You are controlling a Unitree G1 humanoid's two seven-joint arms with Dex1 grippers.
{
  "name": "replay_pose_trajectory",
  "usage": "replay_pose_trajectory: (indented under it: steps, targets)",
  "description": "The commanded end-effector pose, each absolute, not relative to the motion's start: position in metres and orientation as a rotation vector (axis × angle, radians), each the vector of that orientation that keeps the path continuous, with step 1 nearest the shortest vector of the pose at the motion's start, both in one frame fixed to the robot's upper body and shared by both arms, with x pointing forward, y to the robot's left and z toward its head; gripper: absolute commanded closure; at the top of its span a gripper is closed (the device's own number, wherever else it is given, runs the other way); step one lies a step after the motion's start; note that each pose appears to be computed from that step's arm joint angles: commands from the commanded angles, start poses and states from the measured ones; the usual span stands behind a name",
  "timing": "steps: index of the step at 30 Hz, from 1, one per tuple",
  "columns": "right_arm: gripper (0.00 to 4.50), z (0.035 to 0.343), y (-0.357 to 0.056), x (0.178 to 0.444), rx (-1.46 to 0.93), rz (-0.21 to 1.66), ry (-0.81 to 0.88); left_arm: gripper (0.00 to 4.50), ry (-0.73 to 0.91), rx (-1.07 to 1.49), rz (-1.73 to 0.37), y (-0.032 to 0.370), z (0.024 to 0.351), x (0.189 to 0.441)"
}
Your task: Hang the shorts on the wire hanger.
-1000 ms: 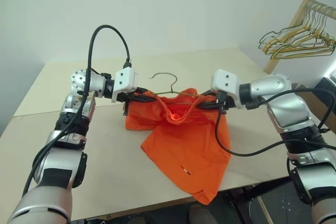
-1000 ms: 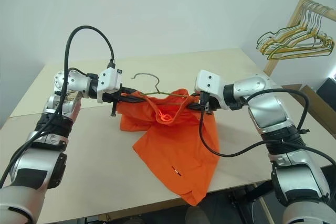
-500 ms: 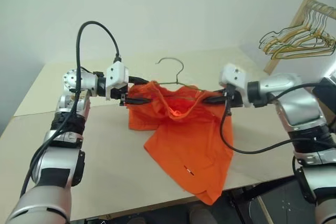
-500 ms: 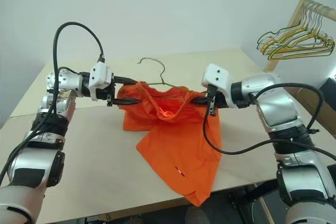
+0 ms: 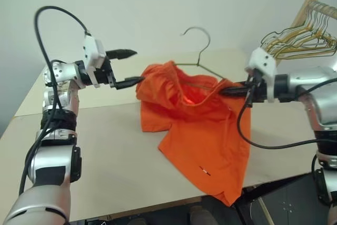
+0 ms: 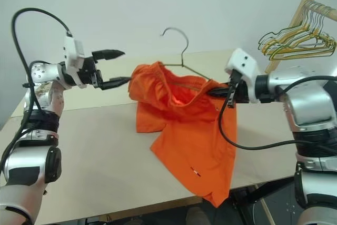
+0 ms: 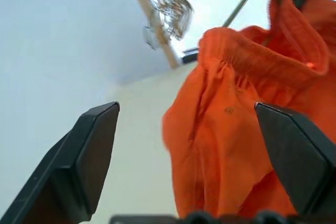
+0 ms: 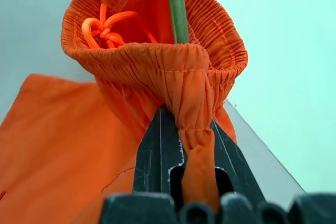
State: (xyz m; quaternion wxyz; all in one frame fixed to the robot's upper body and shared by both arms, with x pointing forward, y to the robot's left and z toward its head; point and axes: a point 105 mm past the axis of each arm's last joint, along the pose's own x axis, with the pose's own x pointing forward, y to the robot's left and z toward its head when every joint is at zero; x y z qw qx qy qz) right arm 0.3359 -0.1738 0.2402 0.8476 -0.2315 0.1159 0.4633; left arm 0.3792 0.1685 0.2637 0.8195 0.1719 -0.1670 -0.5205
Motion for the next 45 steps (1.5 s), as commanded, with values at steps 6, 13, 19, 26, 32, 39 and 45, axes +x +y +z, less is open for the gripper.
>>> replay_pose_trajectory:
  steps: [6,13,19,26,32,39,45]
  targets:
    - [4.50,0.281,-0.198,0.333,-0.297,0.720,0.208,0.02,-0.520,0.184,-1.134,0.158,0.295,0.346]
    - [4.50,0.273,-0.236,0.331,-0.145,0.406,0.293,0.02,-0.512,0.209,-1.121,0.135,0.272,0.323]
    - [4.50,0.251,-0.287,0.325,-0.007,0.097,0.401,0.02,-0.503,0.163,-1.113,0.119,0.259,0.307]
    - [4.50,0.237,-0.324,0.315,-0.025,-0.131,0.478,0.02,-0.524,0.047,-1.126,0.108,0.259,0.294]
    - [4.50,0.234,-0.351,0.309,-0.053,-0.323,0.491,0.02,-0.575,-0.136,-1.225,0.101,0.267,0.276]
    - [4.50,0.247,-0.406,0.295,0.021,-0.638,0.402,0.02,-0.566,-0.178,-1.256,0.080,0.260,0.270]
    - [4.50,0.260,-0.430,0.295,0.146,-0.793,0.292,0.02,-0.555,-0.186,-1.267,0.072,0.255,0.268]
